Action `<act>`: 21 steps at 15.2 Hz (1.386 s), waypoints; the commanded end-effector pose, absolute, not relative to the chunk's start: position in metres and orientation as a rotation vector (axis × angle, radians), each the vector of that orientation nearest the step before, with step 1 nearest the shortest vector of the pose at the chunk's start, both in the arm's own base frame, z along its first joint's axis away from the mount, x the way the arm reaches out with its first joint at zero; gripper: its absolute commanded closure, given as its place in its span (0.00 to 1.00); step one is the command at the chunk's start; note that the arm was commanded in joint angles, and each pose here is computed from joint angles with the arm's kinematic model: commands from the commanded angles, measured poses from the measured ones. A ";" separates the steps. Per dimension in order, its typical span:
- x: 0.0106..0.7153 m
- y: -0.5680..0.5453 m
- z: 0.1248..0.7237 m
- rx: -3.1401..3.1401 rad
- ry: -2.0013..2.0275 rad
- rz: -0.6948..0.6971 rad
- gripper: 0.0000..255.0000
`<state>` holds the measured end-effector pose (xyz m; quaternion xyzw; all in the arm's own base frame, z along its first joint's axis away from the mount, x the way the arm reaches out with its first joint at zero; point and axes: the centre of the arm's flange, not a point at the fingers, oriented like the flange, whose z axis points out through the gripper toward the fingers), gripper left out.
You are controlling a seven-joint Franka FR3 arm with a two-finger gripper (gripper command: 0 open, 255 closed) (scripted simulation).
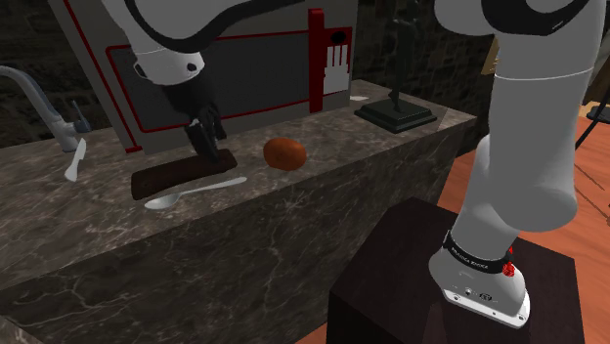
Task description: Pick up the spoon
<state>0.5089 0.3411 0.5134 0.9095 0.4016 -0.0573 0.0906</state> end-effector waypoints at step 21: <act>0.510 0.401 0.453 2.580 1.370 -0.207 1.00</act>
